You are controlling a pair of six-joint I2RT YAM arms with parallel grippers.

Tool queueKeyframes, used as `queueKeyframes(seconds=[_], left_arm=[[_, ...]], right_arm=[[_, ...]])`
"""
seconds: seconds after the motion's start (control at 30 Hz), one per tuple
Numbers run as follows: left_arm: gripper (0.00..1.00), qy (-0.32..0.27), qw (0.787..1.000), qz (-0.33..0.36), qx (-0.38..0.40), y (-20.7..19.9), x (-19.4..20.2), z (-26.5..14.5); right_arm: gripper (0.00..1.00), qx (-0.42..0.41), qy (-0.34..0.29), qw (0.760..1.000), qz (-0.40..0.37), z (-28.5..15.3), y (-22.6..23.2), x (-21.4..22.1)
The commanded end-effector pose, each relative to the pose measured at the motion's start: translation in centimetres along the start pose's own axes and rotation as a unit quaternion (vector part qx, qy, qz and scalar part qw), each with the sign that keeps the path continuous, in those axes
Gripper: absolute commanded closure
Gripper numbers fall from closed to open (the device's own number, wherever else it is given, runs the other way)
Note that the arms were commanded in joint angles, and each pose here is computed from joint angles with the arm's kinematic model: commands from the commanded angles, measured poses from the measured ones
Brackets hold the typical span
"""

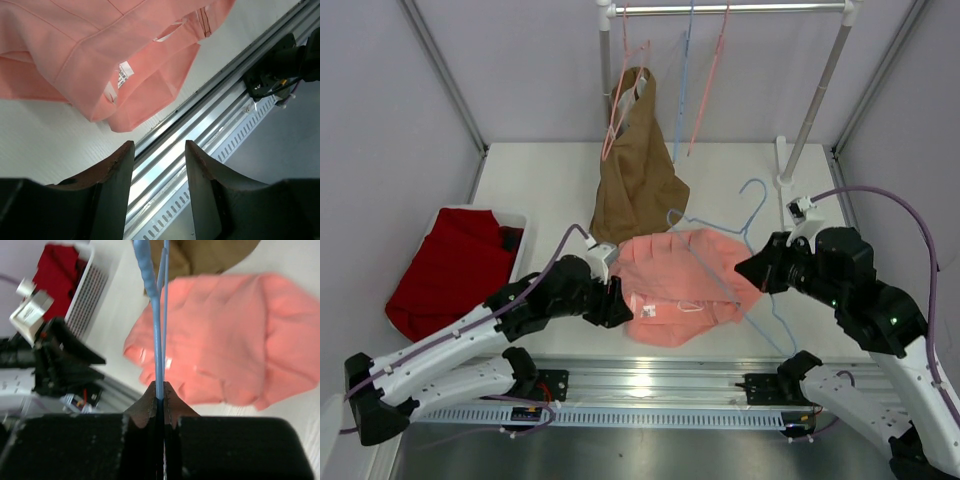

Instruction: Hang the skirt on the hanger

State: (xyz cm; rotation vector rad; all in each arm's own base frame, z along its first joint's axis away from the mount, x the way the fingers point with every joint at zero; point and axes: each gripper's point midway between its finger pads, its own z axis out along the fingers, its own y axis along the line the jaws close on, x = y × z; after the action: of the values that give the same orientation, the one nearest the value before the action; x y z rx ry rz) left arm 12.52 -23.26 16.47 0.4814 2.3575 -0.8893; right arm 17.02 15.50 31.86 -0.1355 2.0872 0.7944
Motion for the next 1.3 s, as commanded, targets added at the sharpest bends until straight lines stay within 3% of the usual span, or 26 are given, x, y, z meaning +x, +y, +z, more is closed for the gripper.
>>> queueKeyframes(seconds=[0.0,0.37,0.7,1.27], left_arm=[[0.51,-0.022,1.0,-0.008,-0.012,-0.5,-0.4,1.3],[0.68,-0.038,0.993,-0.074,-0.081,1.1,0.1,5.5],[0.71,-0.049,0.982,-0.114,-0.14,3.7,1.0,6.8],[0.69,-0.074,0.976,-0.124,-0.163,4.9,0.5,7.9]], right_arm=[[1.0,-0.052,0.034,0.998,0.023,-1.4,2.3,2.0],[1.0,-0.083,0.12,0.989,-0.01,-3.7,2.3,6.3],[1.0,-0.118,0.171,0.978,-0.011,-4.6,2.6,9.2],[1.0,-0.119,0.194,0.974,-0.016,-4.2,2.0,10.7]])
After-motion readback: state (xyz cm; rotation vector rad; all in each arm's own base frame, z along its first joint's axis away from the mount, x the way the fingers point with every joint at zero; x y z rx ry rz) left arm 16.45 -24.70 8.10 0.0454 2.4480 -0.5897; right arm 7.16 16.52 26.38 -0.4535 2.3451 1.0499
